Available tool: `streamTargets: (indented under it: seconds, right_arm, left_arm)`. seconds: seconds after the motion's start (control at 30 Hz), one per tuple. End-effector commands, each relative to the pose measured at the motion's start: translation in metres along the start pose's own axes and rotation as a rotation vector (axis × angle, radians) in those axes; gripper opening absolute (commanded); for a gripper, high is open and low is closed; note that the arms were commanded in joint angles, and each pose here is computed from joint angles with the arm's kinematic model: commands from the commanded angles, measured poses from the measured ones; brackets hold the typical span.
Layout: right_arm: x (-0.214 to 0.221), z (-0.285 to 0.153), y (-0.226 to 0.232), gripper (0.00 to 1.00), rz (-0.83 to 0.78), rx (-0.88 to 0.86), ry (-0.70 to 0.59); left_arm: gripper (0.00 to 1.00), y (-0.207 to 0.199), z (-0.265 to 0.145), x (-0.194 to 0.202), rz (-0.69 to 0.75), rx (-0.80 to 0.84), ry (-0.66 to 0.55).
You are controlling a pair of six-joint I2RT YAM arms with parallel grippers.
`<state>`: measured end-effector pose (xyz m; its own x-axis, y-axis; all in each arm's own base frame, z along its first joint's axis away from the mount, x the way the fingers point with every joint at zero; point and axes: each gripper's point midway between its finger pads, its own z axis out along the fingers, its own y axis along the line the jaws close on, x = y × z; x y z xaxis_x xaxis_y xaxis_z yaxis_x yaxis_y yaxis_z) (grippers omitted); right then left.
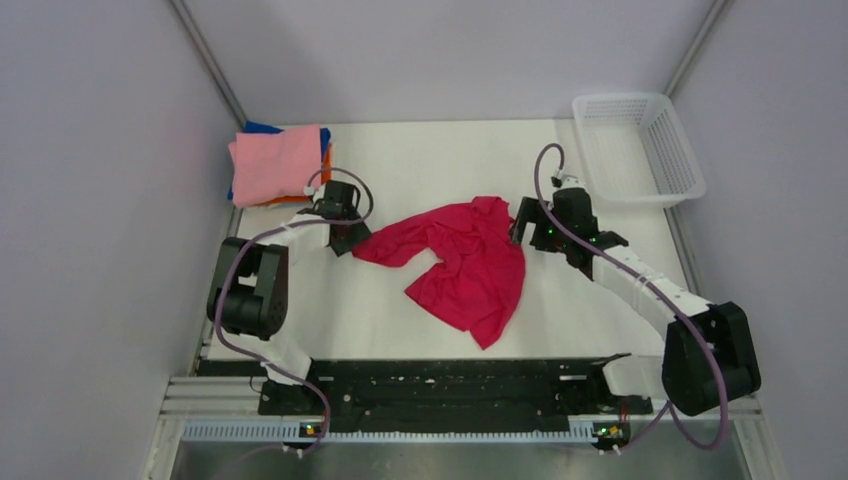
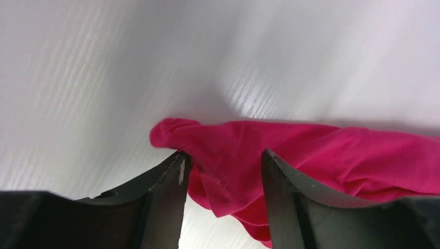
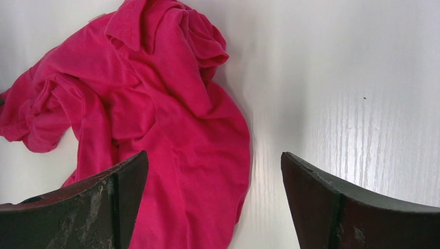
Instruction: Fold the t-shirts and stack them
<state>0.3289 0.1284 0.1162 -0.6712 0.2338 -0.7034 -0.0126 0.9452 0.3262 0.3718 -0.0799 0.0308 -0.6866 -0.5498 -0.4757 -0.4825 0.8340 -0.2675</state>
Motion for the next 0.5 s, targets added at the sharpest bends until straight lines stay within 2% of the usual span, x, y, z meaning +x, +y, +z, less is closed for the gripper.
streamTargets:
  seconds: [0.0,0.03,0.07,0.1,0.13,0.27,0.47]
  right_arm:
    - [-0.033,0.013,0.025,0.96,-0.040,-0.070,-0.074]
    - [-0.035,0.018,0.028,0.95,-0.047,-0.082,-0.069]
    - [-0.037,0.023,0.032,0.94,-0.056,-0.093,-0.061]
    - [-0.040,0.028,0.034,0.93,-0.062,-0.095,-0.055]
    - [-0.043,0.034,0.038,0.91,-0.065,-0.101,-0.049]
    - [-0.055,0.055,0.055,0.85,-0.096,-0.095,-0.038]
    - [-0.061,0.068,0.084,0.79,-0.143,0.028,-0.093]
  left_arm:
    - [0.50,-0.016,0.009,-0.004,-0.002,0.049,0.032]
    - [0.42,-0.017,0.011,-0.003,0.003,0.051,0.036]
    - [0.26,-0.018,0.013,-0.003,0.008,0.051,0.041]
    - [0.06,-0.019,0.013,-0.004,0.008,0.052,0.037]
    - [0.00,-0.019,0.013,-0.005,0.011,0.052,0.036]
    - [0.00,-0.019,0.006,-0.015,0.017,0.053,-0.011]
    - [0.00,-0.011,-0.004,-0.021,0.012,0.037,-0.060]
